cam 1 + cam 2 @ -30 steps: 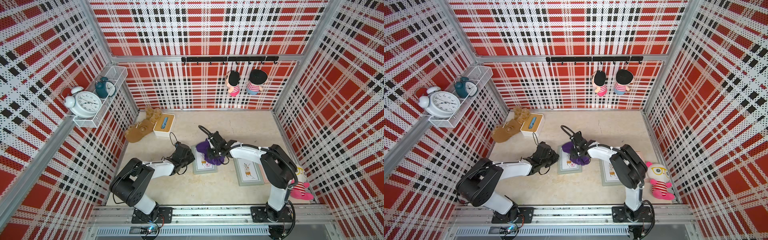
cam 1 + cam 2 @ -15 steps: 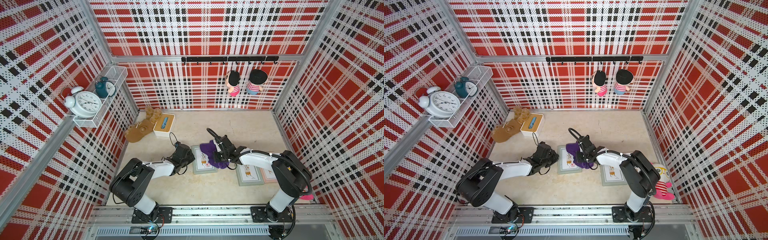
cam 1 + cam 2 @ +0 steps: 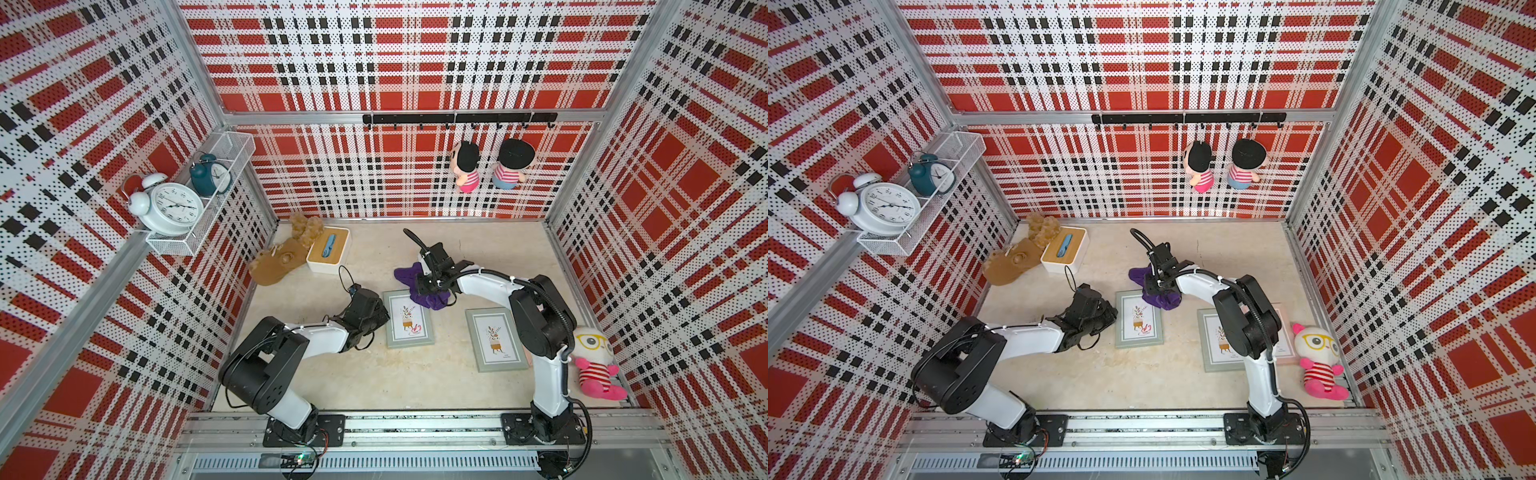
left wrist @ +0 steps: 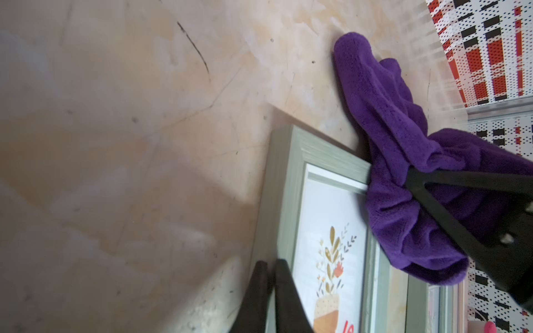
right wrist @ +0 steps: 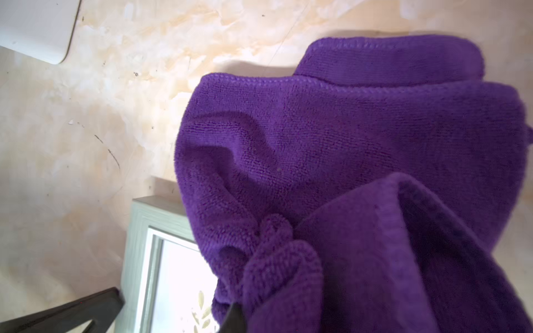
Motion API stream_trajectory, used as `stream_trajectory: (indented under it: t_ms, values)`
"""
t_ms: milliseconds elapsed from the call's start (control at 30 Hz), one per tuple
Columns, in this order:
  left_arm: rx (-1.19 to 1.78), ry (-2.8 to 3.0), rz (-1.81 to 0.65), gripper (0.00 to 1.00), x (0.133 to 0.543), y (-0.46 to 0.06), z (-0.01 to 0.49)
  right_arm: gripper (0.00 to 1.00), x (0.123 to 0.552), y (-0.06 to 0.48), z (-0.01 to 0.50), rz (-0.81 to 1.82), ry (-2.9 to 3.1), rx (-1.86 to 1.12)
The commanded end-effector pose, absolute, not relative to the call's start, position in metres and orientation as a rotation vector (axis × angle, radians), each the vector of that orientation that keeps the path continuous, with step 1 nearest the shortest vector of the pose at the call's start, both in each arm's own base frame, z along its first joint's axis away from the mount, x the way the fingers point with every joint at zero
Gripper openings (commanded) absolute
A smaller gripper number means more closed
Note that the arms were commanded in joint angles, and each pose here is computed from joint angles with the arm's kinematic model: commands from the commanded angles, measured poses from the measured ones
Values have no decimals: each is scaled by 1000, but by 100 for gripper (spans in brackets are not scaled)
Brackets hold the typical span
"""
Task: Wipe the picture frame with a cloth
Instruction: Wipe the dirt from the picture frame.
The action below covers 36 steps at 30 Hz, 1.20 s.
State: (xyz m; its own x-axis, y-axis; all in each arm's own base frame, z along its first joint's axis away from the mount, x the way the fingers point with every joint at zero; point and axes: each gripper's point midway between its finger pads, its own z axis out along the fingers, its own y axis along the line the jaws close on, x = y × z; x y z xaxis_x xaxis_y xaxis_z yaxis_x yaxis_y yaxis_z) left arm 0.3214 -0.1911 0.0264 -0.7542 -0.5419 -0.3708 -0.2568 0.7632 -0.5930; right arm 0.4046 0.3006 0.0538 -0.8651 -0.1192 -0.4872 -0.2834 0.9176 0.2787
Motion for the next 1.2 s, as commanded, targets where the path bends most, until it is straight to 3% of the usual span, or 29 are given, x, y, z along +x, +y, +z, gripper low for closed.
stream_trajectory:
  t_ms: [0,167,300,400,633,733,833,1067,1167]
  values:
    - [-690,2751,-334,9,246,-143,-53,0,342,278,16,347,2744,-386]
    - [-696,2741,-328,9,247,-146,-53,0,251,256,5,341,2871,-348]
    - [-692,2742,-331,9,247,-148,-53,0,223,250,10,417,2898,-323]
    - [-684,2735,-334,9,248,-148,-51,0,250,248,12,348,2854,-331]
    - [-625,2750,-355,9,251,-154,-50,0,395,265,28,331,2696,-296]
    - [-615,2760,-355,9,250,-155,-52,0,420,281,33,351,2675,-365]
    - [-627,2760,-359,9,250,-155,-52,0,399,289,29,415,2677,-420]
    - [-656,2758,-380,9,248,-160,-55,0,292,257,22,515,2699,-378]
    - [-652,2755,-396,9,249,-163,-54,0,285,247,37,503,2661,-302]
